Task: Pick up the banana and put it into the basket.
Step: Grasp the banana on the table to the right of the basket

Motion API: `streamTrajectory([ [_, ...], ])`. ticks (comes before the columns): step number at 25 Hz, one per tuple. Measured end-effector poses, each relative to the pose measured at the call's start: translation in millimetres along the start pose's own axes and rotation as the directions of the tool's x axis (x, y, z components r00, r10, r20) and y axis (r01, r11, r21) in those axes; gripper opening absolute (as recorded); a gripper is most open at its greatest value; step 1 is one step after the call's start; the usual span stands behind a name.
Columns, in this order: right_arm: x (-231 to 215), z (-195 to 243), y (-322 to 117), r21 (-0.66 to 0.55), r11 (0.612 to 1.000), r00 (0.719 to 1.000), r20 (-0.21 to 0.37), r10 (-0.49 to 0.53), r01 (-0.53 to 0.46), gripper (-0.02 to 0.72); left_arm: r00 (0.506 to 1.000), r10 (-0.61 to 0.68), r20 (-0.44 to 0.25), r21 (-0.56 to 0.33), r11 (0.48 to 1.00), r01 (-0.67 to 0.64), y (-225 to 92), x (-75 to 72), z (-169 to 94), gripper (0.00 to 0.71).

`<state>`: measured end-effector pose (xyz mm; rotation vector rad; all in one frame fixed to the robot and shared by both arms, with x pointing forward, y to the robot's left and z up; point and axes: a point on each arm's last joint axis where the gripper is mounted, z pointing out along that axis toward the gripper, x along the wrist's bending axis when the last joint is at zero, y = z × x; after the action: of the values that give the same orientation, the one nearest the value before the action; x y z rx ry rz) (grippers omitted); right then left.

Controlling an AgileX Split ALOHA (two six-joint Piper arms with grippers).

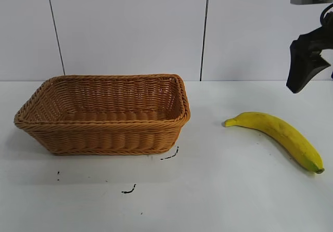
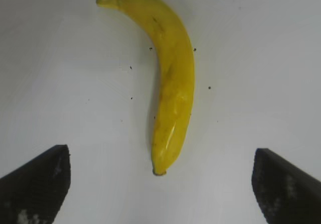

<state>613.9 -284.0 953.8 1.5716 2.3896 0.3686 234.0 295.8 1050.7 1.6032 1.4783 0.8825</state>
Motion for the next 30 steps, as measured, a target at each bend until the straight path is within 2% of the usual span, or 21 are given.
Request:
streamTrajectory([
  [9,3,58,-5,0.029,1.0,1.0,-0.011,0.011,-0.011,0.683,1.0,0.0,0.0,0.0,1.0,0.0,0,0.0,0,0.69],
  [18,2,68,-5,0.009,1.0,1.0,0.001,0.027,-0.027,0.683,1.0,0.0,0.0,0.0,1.0,0.0,0,0.0,0,0.69],
  [25,3,79,-10,0.043,0.998,0.999,-0.011,0.049,-0.048,0.673,1.0,0.0,0.0,0.0,1.0,0.0,0,0.0,0,0.69],
  [27,3,79,-10,0.042,0.998,0.999,-0.011,0.051,-0.051,0.589,1.0,0.0,0.0,0.0,1.0,0.0,0,0.0,0,0.69],
  [29,3,79,-10,0.042,0.998,0.999,-0.011,0.052,-0.051,0.414,1.0,0.0,0.0,0.0,1.0,0.0,0,0.0,0,0.69],
  [30,3,79,-10,0.043,0.998,0.999,-0.01,0.052,-0.051,0.293,1.0,0.0,0.0,0.0,1.0,0.0,0,0.0,0,0.69],
])
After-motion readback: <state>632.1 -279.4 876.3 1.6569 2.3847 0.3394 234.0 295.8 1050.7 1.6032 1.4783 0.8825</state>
